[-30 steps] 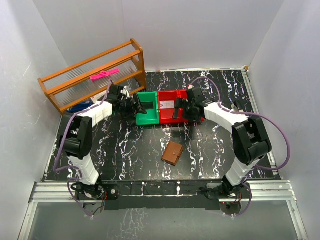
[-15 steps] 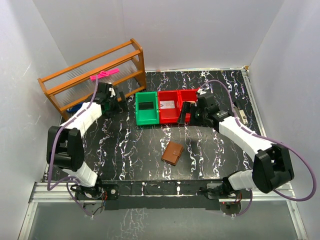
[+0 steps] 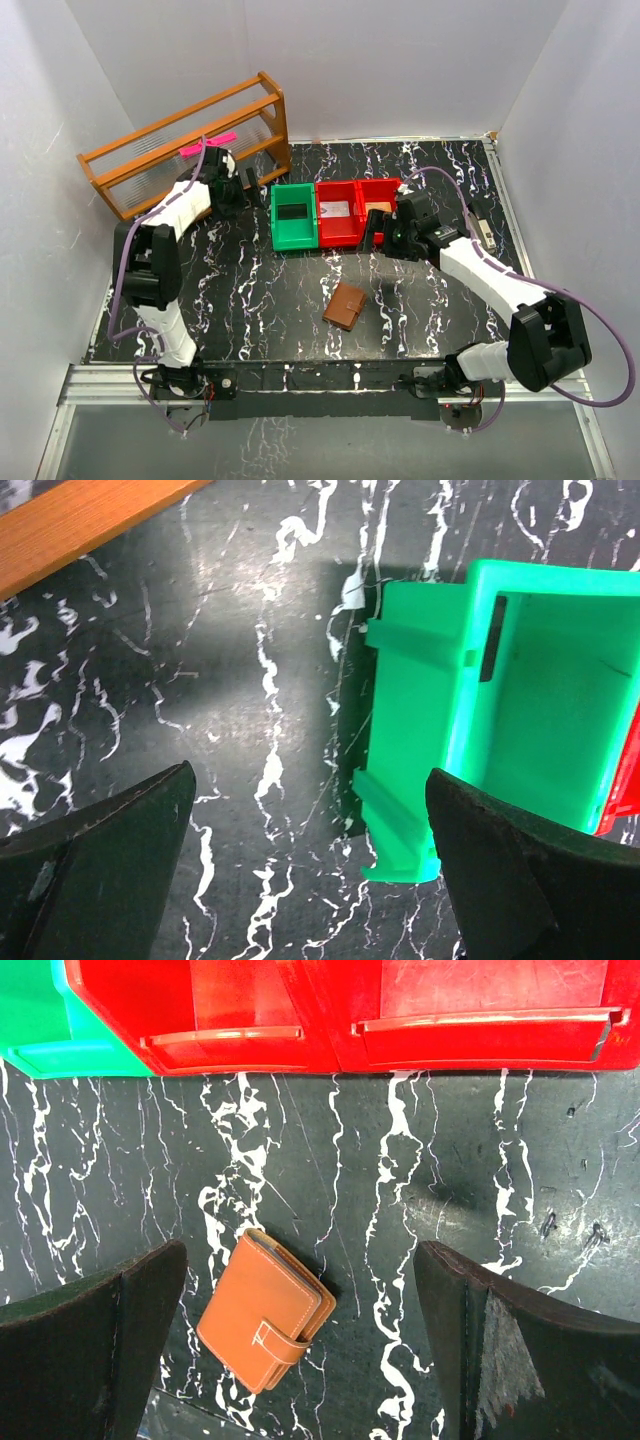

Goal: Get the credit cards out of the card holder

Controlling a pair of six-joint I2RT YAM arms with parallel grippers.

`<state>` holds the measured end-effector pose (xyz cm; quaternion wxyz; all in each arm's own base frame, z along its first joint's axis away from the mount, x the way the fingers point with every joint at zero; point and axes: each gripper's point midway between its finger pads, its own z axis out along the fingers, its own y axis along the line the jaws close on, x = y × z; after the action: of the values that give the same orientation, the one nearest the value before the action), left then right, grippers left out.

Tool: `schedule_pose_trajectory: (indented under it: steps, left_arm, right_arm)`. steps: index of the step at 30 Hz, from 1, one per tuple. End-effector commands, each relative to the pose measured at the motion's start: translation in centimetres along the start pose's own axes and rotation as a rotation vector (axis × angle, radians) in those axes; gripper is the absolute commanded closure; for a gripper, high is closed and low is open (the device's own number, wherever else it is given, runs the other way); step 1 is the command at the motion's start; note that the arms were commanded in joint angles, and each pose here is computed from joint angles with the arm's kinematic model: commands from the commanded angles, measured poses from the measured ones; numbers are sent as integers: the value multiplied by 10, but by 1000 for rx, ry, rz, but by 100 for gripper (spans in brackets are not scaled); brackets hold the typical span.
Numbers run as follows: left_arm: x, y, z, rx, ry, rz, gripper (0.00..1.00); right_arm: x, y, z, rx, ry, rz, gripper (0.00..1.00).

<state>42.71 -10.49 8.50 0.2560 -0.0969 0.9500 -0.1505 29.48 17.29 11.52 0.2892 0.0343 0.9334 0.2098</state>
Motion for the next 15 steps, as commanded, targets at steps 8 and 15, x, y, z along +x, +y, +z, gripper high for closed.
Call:
schedule_pose_trajectory:
  steps: [8,15]
  left_arm:
    - [-17,-56,3,150,13,71,1]
    - [8,-62,-26,132,-38,69,1]
  right_arm:
    - [-14,8,-10,-19,-56,-5,2]
    - [-13,17,-16,-74,-60,-7,2]
